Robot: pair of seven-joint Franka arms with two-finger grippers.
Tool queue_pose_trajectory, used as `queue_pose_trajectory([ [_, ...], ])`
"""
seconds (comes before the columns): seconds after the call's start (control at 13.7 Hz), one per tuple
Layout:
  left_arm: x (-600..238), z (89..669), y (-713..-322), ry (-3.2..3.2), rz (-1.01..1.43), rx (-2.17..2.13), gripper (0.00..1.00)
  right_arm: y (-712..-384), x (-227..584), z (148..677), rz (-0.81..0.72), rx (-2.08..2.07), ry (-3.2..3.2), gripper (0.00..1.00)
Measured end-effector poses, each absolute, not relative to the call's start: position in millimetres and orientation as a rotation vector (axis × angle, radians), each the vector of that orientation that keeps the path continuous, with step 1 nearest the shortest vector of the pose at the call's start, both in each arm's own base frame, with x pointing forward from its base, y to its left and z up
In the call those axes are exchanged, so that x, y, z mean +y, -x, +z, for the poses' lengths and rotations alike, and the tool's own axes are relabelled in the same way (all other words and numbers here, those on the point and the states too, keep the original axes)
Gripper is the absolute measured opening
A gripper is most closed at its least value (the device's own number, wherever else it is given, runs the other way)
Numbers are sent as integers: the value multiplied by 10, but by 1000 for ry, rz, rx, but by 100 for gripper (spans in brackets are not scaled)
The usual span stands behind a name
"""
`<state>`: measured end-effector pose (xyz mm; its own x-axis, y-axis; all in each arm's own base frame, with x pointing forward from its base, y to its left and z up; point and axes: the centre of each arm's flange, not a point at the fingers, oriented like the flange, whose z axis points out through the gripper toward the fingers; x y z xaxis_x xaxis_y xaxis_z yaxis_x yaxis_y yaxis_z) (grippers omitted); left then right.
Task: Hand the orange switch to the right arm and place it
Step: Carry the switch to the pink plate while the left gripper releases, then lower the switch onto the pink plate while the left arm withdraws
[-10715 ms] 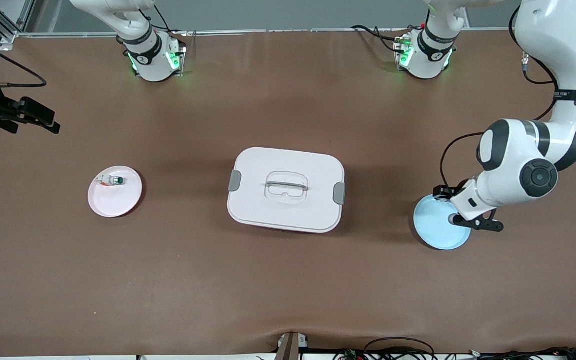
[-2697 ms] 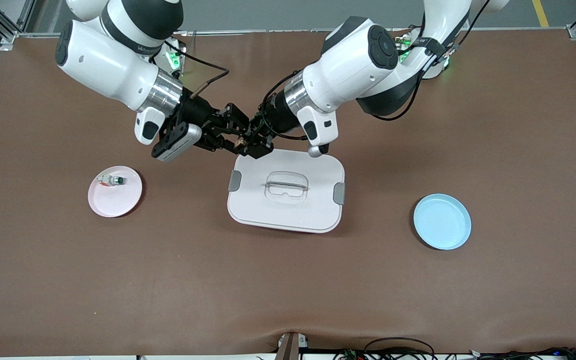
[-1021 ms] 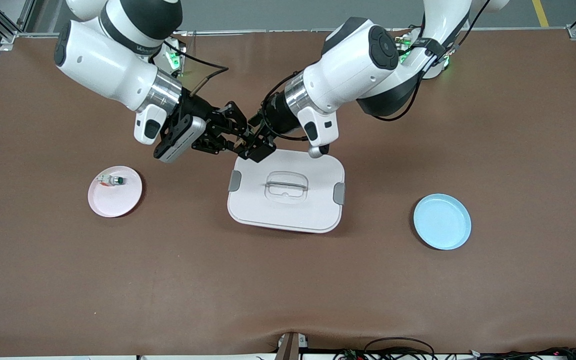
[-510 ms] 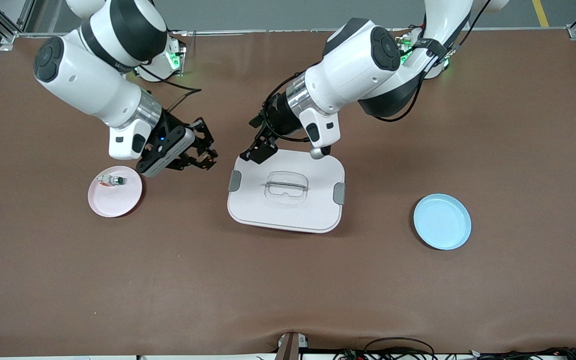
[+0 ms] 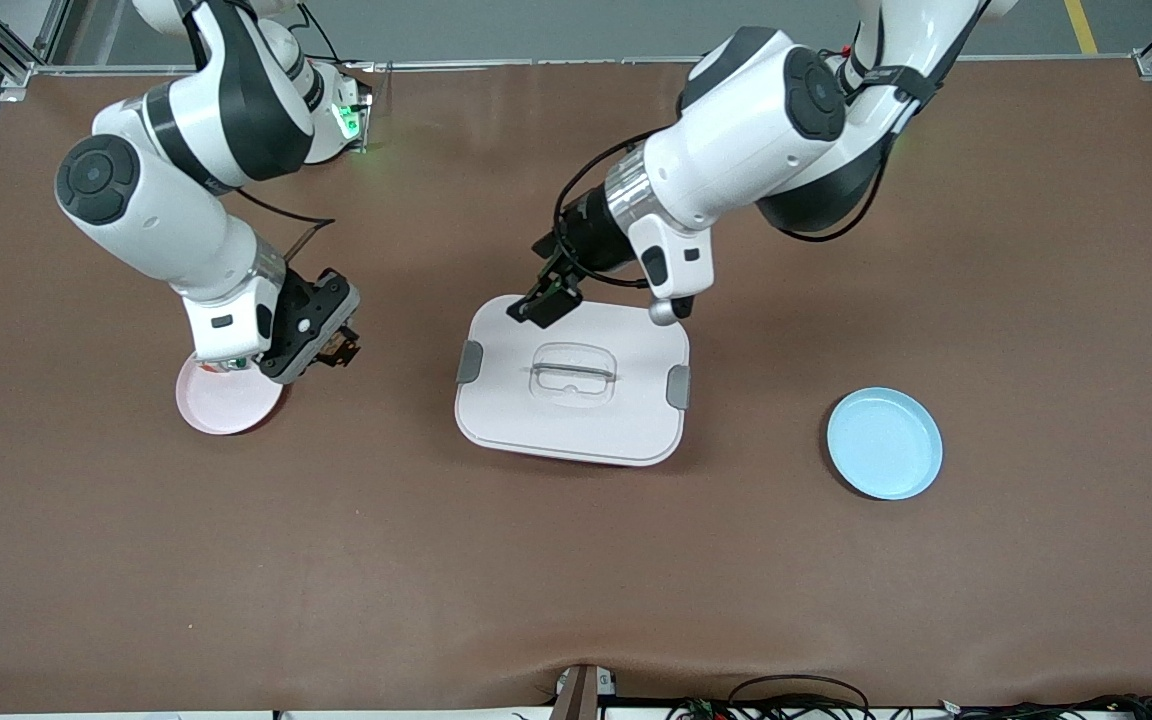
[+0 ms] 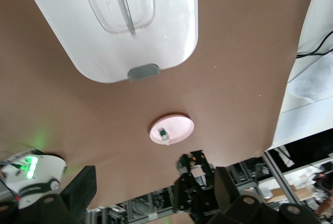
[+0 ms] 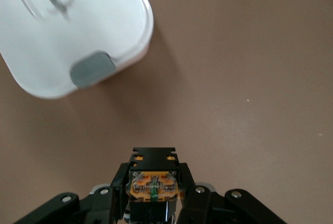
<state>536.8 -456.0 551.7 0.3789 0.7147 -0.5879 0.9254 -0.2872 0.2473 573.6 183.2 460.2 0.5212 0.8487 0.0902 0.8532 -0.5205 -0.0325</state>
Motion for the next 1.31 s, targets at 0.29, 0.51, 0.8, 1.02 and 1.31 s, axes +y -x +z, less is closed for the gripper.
queue_pose_trajectory([
  [0.29, -4239, 5592, -5385, -2243, -505, 1319, 100, -5831, 1238, 4347, -24, -1729, 2562, 42],
  [0.51, -3968, 5633, -5395, -2356, -524, 1240, 100, -5798, 930, 4132, 42, -1794, 2506, 42],
  [0.8, -3442, 5708, -5476, -2469, -568, 1131, 100, -5721, 724, 3809, 175, -1922, 2514, 42],
  [1.02, -2834, 5771, -5613, -2522, -591, 1047, 100, -5650, 510, 3512, 204, -1988, 2538, 42],
  [1.31, -2111, 5798, -5759, -2579, -623, 879, 100, -5525, 120, 3055, 175, -2086, 2556, 42],
])
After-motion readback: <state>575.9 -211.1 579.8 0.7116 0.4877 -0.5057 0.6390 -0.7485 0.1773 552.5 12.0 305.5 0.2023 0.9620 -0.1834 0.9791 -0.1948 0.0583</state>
